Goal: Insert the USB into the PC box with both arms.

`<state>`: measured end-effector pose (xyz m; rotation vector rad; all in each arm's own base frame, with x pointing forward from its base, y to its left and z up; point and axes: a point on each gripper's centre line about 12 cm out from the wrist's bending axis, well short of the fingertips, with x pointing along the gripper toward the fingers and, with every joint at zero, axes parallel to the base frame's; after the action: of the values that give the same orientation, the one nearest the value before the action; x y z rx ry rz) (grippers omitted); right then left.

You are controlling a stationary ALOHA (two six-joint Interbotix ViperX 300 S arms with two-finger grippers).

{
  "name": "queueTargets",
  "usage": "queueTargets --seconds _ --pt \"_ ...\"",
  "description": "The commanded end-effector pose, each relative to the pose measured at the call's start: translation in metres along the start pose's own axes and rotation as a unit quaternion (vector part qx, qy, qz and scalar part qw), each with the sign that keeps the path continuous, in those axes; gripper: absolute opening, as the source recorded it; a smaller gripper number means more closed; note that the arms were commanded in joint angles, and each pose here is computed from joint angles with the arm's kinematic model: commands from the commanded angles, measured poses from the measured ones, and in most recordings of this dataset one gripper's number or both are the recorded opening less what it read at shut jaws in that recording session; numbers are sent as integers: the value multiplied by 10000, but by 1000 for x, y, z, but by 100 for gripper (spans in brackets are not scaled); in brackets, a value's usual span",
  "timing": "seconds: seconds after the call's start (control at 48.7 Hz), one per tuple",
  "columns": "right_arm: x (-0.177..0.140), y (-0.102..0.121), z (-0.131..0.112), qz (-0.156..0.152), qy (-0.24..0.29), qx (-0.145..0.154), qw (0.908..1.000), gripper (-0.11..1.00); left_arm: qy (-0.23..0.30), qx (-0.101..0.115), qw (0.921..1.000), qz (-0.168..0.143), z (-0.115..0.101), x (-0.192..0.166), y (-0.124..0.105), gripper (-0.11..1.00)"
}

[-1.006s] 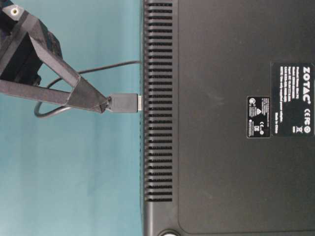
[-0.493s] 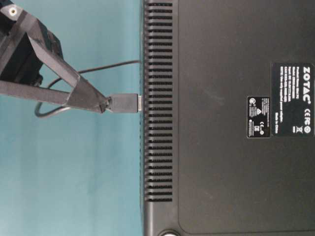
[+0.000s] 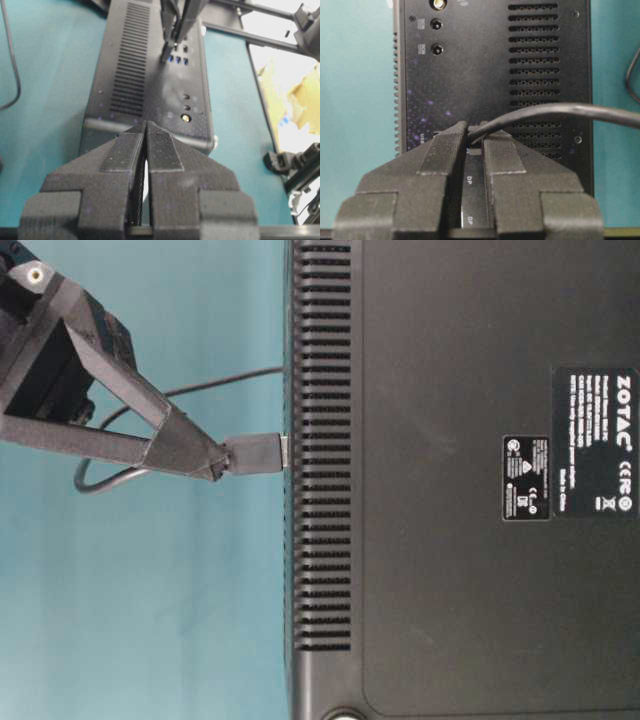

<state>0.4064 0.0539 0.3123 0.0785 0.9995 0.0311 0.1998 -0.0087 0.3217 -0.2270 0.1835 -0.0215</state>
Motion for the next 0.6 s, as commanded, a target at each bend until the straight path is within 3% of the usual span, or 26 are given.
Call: queueTargets --seconds 0.0,0.575 --pt "-4 16 1 221 -22 13 9998 10 -73 16 10000 -23 5 0 -1 0" --pt "-6 -7 -2 -74 58 80 9999 10 -126 9 9999 -35 6 -2 -2 0"
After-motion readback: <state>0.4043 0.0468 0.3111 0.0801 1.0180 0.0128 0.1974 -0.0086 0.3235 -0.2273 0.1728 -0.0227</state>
